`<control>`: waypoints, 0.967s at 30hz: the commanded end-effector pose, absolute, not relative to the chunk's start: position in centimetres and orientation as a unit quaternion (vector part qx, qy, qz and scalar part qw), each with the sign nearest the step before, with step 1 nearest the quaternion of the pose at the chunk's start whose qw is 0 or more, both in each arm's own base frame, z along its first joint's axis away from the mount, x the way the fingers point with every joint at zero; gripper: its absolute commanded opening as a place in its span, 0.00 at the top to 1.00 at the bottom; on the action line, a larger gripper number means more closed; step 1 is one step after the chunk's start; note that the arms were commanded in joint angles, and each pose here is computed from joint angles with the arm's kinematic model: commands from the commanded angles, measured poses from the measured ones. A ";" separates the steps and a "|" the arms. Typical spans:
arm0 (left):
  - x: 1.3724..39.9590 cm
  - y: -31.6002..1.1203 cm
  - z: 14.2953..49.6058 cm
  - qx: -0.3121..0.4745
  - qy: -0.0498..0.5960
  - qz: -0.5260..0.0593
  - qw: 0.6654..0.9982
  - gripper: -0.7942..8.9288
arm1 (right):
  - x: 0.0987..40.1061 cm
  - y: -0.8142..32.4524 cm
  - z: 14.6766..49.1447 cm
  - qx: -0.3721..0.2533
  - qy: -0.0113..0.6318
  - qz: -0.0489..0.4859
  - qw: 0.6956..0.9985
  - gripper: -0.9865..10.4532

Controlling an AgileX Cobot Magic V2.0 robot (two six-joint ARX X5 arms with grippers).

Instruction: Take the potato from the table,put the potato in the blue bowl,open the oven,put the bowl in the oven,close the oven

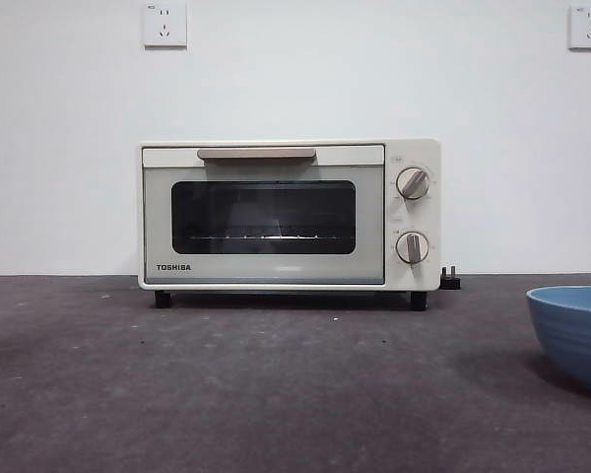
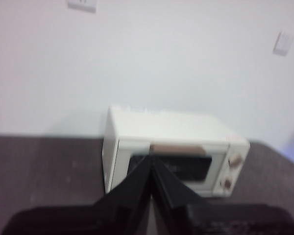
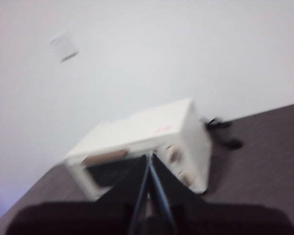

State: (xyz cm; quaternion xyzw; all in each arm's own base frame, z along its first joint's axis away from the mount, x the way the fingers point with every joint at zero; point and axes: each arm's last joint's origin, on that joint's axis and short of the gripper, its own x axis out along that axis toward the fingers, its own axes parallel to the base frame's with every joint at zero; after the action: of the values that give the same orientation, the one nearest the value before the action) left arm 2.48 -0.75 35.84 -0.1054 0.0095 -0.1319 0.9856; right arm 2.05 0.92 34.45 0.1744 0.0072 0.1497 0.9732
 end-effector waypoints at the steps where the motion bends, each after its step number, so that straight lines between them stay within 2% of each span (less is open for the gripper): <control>1: 2.2 -0.9 36.9 -0.077 0.065 -0.147 0.984 0.92 | 2.6 1.1 35.9 0.153 0.047 0.182 0.970 0.92; 6: 2.3 -1.2 38.1 -0.055 0.128 -0.208 0.968 0.92 | 4.6 1.1 37.9 0.128 0.121 0.222 0.959 0.92; 12: 2.3 -1.5 37.7 -0.051 0.160 -0.269 0.949 0.92 | 7.1 1.4 39.1 0.136 0.150 0.294 0.934 0.92; 22: 1.7 -1.7 36.6 -0.058 0.226 -0.316 0.919 0.92 | 9.1 3.2 38.4 0.130 0.217 0.361 0.897 0.92; 29: 1.3 -1.7 36.2 -0.059 0.250 -0.334 0.907 0.92 | 11.8 6.5 37.1 0.093 0.285 0.390 0.871 0.92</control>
State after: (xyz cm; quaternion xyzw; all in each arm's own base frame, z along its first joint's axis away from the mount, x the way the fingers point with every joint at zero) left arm 1.44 -1.73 36.12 -0.0668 0.2544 -0.3277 0.9074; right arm 11.71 5.99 37.19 0.1012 0.2838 0.3810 0.8741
